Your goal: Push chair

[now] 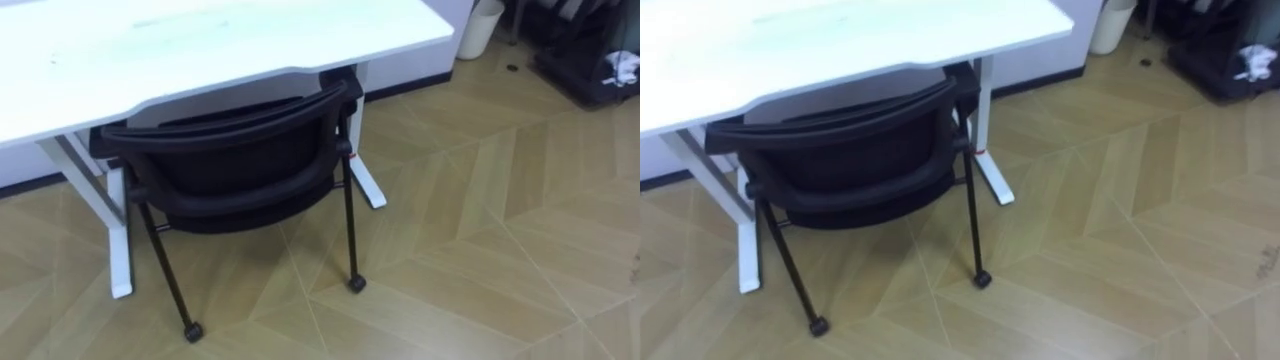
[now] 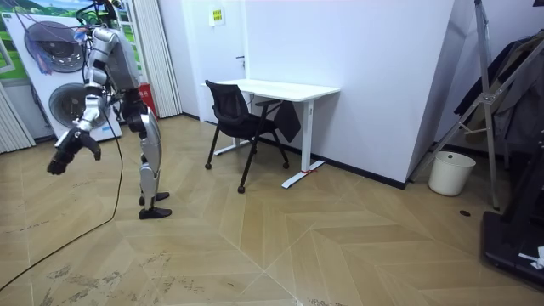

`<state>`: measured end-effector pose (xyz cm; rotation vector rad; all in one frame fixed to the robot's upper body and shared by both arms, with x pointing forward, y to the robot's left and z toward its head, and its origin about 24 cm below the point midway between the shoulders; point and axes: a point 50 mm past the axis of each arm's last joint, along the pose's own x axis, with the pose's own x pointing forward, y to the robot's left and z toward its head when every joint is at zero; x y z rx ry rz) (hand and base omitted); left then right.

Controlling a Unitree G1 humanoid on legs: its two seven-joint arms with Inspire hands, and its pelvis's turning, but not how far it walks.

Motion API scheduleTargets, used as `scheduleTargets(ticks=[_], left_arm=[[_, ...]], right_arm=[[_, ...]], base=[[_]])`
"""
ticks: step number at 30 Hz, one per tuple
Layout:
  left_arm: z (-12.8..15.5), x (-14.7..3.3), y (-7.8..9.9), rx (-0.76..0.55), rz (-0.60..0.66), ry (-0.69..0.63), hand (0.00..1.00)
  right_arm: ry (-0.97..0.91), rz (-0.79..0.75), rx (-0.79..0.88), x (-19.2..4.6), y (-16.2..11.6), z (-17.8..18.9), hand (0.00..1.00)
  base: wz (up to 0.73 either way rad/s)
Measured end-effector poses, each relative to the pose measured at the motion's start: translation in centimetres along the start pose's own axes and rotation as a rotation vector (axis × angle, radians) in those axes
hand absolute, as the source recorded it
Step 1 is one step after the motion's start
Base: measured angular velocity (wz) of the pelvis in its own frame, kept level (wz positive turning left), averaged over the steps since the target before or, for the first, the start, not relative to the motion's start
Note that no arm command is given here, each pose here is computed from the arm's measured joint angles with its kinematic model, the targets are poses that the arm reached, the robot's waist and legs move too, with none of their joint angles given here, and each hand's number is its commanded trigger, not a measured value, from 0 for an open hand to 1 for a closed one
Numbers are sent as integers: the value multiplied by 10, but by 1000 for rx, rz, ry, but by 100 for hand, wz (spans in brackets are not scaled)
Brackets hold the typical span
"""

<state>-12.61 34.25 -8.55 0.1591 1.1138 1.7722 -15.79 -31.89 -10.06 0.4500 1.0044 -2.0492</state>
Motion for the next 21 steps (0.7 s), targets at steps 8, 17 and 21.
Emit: scheduleTargets(ticks=[8, 17, 21], left_arm=[[-64, -42, -45, 385, -484, 175, 0], [-75, -84, -92, 582, -895, 263, 0], [-72, -97, -106, 662, -994, 254, 0]], right_arm=[[150, 372, -489, -35, 59, -68, 0], [173, 840, -695, -88, 130, -88, 0], [179, 902, -813, -93, 129, -97, 0]], base=[[0], [-1], [-1]])
